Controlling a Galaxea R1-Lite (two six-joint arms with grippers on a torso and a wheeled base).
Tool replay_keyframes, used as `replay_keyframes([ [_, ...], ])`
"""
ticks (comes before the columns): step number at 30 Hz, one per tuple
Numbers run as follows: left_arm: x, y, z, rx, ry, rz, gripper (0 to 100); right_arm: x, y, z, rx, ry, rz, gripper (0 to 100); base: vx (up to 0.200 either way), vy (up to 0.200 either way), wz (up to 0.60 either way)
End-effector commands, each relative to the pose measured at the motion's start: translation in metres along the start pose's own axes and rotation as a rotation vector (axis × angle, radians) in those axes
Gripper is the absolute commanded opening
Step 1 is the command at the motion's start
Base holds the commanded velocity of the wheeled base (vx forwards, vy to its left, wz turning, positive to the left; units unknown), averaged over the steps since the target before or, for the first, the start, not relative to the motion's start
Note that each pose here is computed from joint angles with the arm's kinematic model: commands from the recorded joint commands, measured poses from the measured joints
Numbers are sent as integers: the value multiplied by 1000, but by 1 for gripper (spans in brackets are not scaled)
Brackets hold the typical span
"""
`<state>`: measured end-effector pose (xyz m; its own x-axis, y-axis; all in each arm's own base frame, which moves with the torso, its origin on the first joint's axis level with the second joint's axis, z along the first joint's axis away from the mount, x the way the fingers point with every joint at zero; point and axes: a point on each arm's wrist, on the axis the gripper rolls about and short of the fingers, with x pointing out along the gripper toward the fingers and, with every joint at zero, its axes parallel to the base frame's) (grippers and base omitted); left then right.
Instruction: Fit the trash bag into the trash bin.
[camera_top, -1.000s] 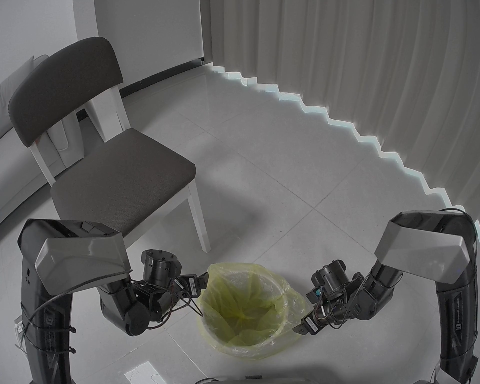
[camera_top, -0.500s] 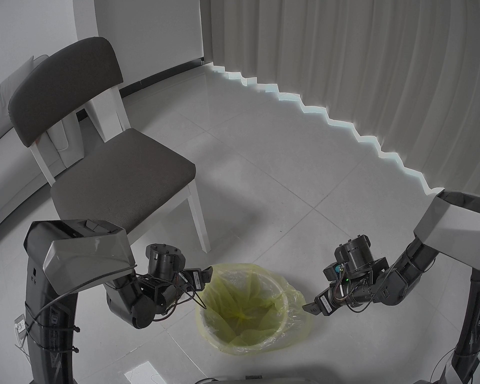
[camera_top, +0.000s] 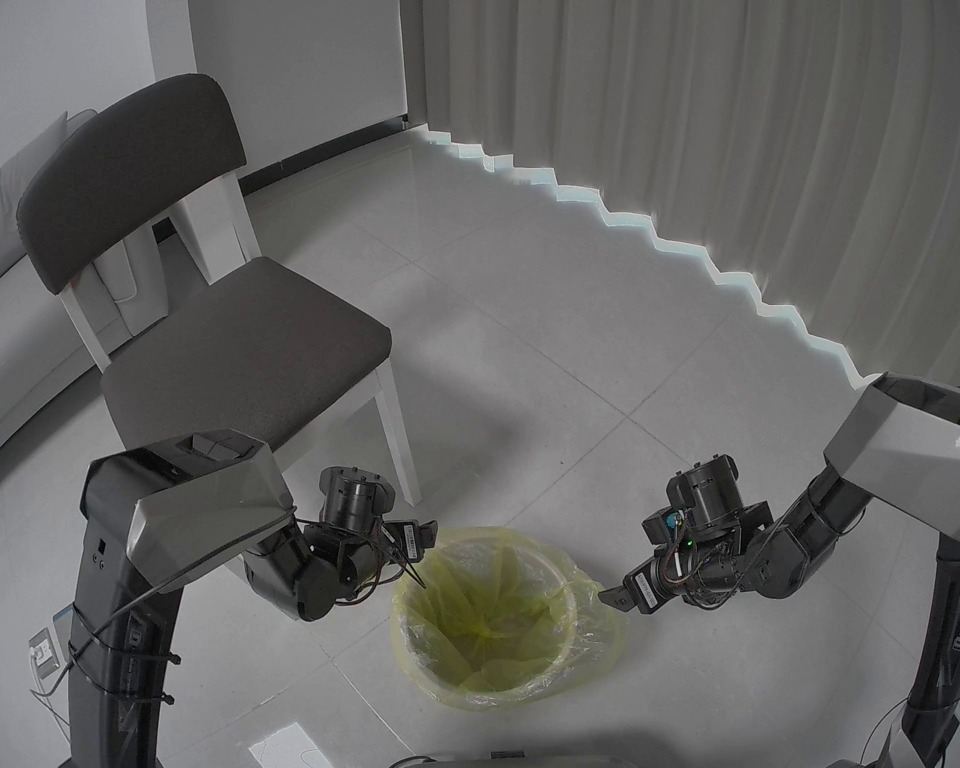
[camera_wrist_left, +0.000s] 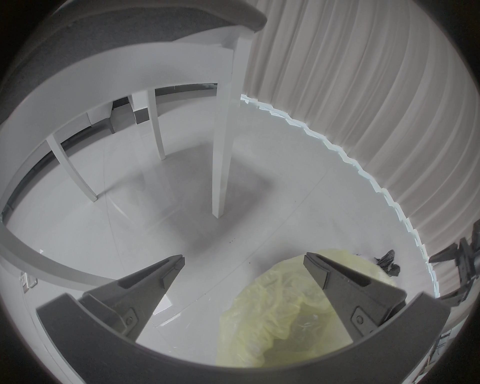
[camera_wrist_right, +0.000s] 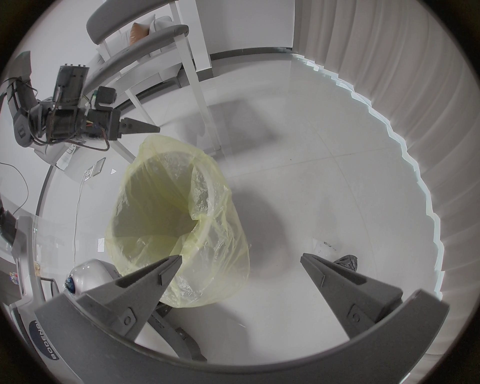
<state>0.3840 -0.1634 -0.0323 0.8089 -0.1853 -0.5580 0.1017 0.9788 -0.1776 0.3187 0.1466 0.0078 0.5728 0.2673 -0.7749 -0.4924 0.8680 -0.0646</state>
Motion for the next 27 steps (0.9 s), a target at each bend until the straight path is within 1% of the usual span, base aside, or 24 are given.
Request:
replay_keyframes([
  [1, 22, 8, -6, 17, 26, 28, 100, 2, -6, 4, 20, -24, -11, 100, 0, 0, 0],
  [6, 31, 14, -8, 47, 67, 52, 100, -13, -23, 15, 65, -94, -26, 100, 0, 0, 0],
  [7, 31, 14, -8, 47, 67, 52, 100, -13, -23, 15, 65, -94, -26, 100, 0, 0, 0],
  [9, 41, 13, -7, 55, 61, 51, 100, -24, -31, 19, 83, -128, -16, 100, 0, 0, 0],
  [12, 48, 11, -2, 63, 58, 50, 100, -31, -39, 19, 97, -137, -28, 100, 0, 0, 0],
  [19, 37, 8, 9, 63, 53, 47, 100, -33, -54, 7, 129, -108, -53, 100, 0, 0, 0],
  [24, 13, 7, 25, 49, 30, 39, 100, -22, -49, 1, 127, -78, -20, 100, 0, 0, 0],
  [26, 6, 7, 29, 49, 19, 36, 100, -18, -44, 0, 117, -68, -9, 100, 0, 0, 0],
  [27, -1, 6, 32, 48, 8, 32, 100, -11, -36, -1, 104, -54, 7, 100, 0, 0, 0],
])
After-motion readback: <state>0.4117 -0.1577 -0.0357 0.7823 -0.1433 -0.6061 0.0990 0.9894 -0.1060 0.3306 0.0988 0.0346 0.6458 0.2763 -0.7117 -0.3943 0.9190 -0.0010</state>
